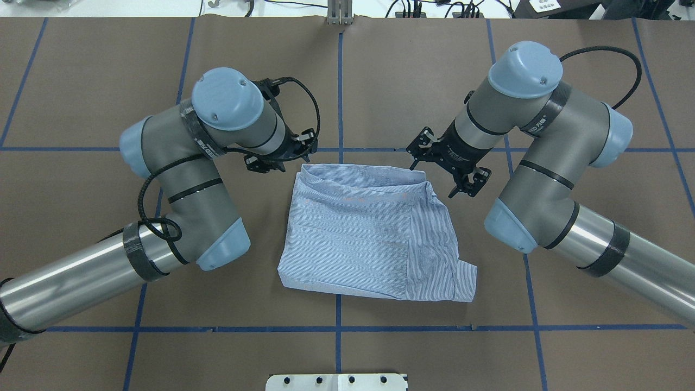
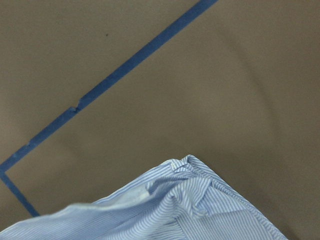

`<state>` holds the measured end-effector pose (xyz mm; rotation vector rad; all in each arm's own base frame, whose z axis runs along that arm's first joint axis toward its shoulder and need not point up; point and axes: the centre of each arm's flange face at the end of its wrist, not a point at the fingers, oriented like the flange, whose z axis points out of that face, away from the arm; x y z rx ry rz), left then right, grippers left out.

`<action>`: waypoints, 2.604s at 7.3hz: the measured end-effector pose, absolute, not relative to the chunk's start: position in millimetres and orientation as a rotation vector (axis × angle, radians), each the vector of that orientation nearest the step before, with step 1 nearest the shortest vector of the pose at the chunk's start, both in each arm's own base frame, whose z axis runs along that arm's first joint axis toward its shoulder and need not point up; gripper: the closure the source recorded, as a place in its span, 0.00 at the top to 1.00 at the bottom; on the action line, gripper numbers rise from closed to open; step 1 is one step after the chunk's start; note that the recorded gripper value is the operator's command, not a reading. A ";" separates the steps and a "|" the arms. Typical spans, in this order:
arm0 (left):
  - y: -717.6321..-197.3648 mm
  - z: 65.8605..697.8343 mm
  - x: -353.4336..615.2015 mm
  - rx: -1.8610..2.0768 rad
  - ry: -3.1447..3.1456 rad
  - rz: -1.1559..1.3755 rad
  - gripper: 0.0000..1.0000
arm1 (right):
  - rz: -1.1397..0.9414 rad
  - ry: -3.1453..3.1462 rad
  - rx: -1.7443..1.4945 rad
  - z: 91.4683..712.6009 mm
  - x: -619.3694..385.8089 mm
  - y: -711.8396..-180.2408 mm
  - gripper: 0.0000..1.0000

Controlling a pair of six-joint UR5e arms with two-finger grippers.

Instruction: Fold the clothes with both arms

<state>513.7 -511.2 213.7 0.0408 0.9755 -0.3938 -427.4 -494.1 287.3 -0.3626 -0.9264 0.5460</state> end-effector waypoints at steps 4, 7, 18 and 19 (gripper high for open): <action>-498.9 238.9 425.8 0.124 0.926 -0.319 1.00 | 0.364 -0.989 -0.188 247.8 -444.0 -451.1 1.00; -490.2 230.0 406.8 0.127 0.911 -0.317 1.00 | 0.195 -0.912 0.001 235.6 -518.5 -409.1 1.00; -494.6 245.4 392.9 0.148 0.892 -0.293 1.00 | 0.051 -0.748 0.152 270.9 -511.2 -585.2 1.00; -505.7 248.5 377.3 0.196 0.879 -0.244 1.00 | 0.035 -0.766 0.150 285.7 -467.3 -597.8 1.00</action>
